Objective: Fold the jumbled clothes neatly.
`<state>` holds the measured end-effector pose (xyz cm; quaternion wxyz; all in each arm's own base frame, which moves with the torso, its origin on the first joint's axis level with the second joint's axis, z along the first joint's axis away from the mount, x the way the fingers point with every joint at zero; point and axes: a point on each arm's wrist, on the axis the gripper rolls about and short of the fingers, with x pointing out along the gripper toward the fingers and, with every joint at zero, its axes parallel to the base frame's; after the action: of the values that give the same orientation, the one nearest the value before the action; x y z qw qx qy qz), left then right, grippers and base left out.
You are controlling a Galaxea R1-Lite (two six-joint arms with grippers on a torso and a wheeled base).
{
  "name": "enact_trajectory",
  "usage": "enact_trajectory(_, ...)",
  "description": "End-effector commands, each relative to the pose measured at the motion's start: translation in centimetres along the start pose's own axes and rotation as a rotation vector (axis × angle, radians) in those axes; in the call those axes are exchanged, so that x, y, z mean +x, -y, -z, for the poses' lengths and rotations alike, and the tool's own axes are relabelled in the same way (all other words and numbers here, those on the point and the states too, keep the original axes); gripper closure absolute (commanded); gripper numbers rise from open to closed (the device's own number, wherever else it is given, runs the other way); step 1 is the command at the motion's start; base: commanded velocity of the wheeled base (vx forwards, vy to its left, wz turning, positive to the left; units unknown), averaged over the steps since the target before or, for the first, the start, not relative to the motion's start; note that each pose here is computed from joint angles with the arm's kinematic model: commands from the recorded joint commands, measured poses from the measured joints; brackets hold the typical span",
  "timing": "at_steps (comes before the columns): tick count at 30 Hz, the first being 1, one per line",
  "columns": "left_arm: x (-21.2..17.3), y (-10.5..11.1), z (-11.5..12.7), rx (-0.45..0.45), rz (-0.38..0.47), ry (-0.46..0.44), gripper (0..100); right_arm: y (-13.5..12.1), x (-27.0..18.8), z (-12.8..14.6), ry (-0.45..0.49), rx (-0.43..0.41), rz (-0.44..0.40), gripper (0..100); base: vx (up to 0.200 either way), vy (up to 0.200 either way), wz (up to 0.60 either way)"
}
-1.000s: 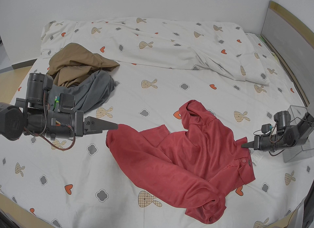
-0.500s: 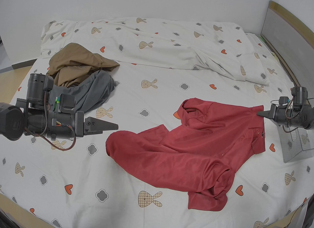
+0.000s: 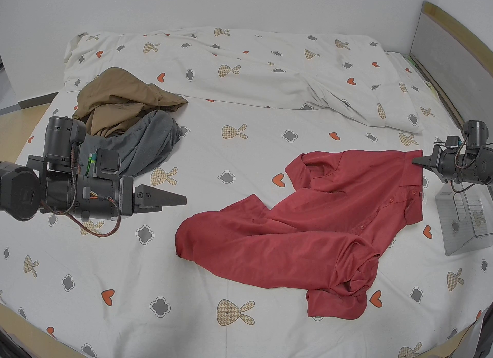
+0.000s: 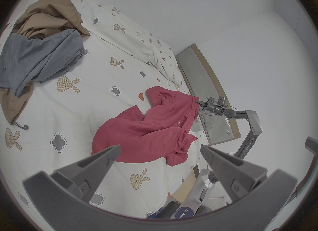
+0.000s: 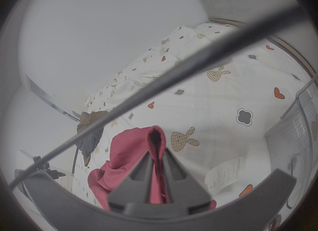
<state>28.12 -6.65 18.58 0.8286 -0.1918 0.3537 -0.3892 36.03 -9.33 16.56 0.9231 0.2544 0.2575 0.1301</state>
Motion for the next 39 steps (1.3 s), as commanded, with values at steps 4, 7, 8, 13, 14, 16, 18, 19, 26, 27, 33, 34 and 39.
enact_trajectory(4, 0.1, -0.2, 0.0, -0.003, -0.002, -0.003, 0, 0.6, 0.0, 1.3, -0.037, 0.023, 0.006, 0, 0.000, 0.000, 0.00)
enact_trajectory(7, 0.1, -0.1, 0.0, -0.001, 0.001, -0.003, 0, 0.5, -1.1, 1.1, -0.015, 0.018, 0.015, 0, 0.000, 0.000, 0.00)
enact_trajectory(8, 0.1, -0.1, 0.1, -0.002, 0.001, -0.004, 0, 0.6, -1.2, 1.3, -0.018, 0.023, 0.020, 0, 0.000, 0.000, 0.00)
enact_trajectory(13, 0.1, 0.0, 0.0, 0.000, 0.000, -0.002, 0, -1.0, -2.8, 3.2, -0.053, 0.011, 0.010, 0, 0.000, 0.000, 0.00)
enact_trajectory(14, 0.1, 0.0, 0.0, 0.000, 0.000, -0.002, 0, -1.1, -2.9, 3.5, -0.058, 0.009, 0.010, 0, 0.000, 0.000, 0.00)
enact_trajectory(16, 0.1, 0.0, 0.1, 0.000, 0.002, -0.004, 0, -3.2, -3.4, 6.8, -0.143, -0.047, -0.027, 0, 0.000, 0.000, 0.00)
enact_trajectory(18, 0.2, 0.1, 0.1, 0.001, 0.004, -0.006, 0, -5.0, -3.2, 10.1, -0.243, -0.102, -0.071, 0, 0.000, 0.000, 0.00)
enact_trajectory(19, 0.1, 0.1, 0.1, 0.003, 0.004, -0.005, 0, -5.9, -3.2, 11.7, -0.289, -0.128, -0.089, 0, 0.000, 0.000, 0.00)
enact_trajectory(26, -0.1, 0.3, 0.3, 0.008, 0.005, 0.000, 0, -9.7, -1.4, 18.7, -0.522, -0.271, -0.013, 0, 0.000, 0.000, 0.00)
enact_trajectory(27, -0.1, 0.3, 0.3, 0.008, 0.005, 0.000, 0, -9.7, -1.4, 18.7, -0.522, -0.271, -0.013, 0, 0.000, 0.000, 0.00)
enact_trajectory(33, -0.3, 0.5, 0.3, 0.013, 0.007, 0.005, 0, -11.4, -1.3, 22.9, -0.638, -0.402, 0.069, 0, 0.000, 0.000, 0.00)
enact_trajectory(34, -0.3, 0.5, 0.3, 0.012, 0.006, 0.004, 0, -11.5, -1.4, 23.2, -0.650, -0.407, 0.066, 0, 0.000, 0.000, 0.00)
enact_trajectory(39, -0.3, 0.5, 0.3, 0.012, 0.006, 0.004, 0, -11.4, -1.2, 24.6, -0.712, -0.422, 0.073, 0, 0.000, 0.000, 0.00)
